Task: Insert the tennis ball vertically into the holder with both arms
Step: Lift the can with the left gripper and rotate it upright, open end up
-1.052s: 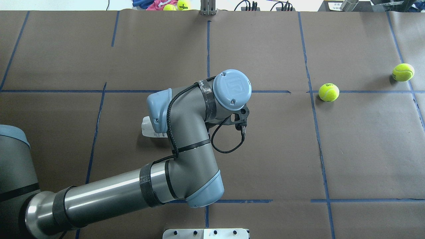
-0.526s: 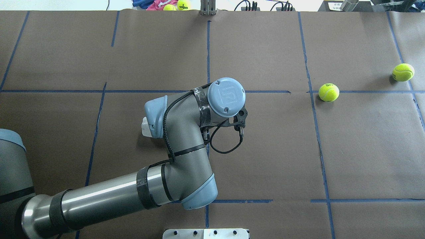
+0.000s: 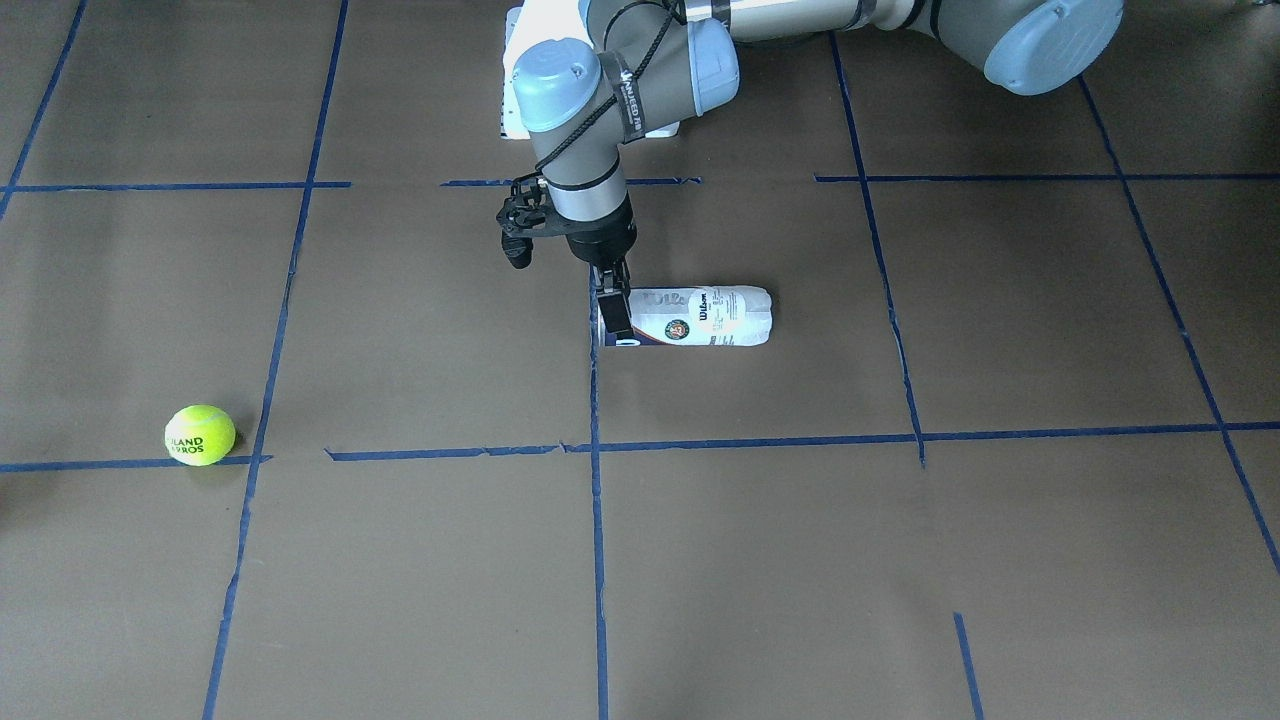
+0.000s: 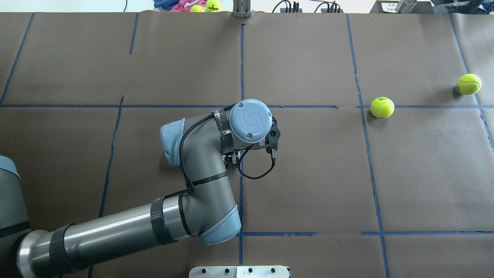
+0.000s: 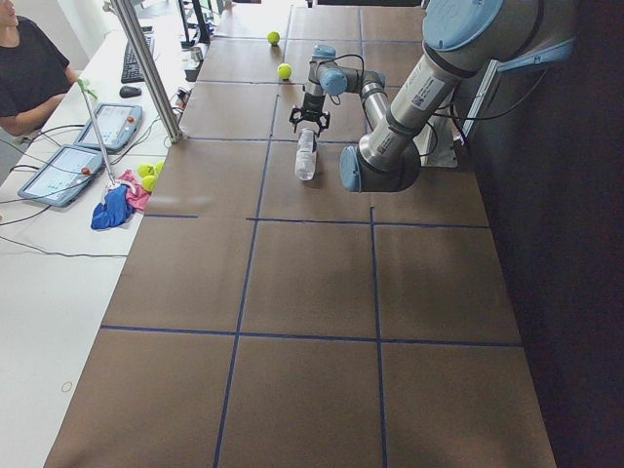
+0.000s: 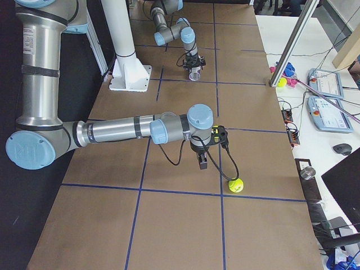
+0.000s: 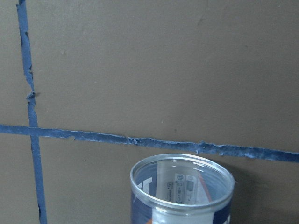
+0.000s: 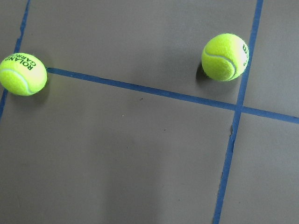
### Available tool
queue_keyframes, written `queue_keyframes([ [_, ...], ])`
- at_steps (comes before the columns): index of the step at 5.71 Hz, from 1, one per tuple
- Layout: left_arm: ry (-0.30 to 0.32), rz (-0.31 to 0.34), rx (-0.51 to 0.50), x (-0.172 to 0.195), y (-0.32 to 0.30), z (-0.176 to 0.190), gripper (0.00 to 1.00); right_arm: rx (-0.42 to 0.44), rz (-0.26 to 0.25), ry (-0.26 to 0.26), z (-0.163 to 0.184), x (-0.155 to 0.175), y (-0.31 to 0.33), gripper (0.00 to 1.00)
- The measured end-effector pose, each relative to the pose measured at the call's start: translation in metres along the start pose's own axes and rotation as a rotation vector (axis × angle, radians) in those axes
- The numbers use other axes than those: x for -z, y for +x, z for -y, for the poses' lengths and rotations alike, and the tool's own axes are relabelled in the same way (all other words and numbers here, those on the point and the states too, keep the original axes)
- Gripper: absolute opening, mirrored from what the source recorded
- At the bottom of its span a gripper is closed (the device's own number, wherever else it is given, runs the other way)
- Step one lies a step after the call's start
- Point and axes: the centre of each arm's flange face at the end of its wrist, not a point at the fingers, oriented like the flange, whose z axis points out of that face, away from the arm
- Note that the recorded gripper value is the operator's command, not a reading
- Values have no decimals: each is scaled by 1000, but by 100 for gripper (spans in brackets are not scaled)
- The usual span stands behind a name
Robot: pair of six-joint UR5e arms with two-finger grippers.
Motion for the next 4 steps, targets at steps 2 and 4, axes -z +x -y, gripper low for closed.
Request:
queue_keyframes([
  [2,3,-3,3,-2,4,0,100,0,0,-2,0,-1,-1,100],
  [4,10,-5,-2,-9,10,4,100,0,1,-4,0,-1,-1,100],
])
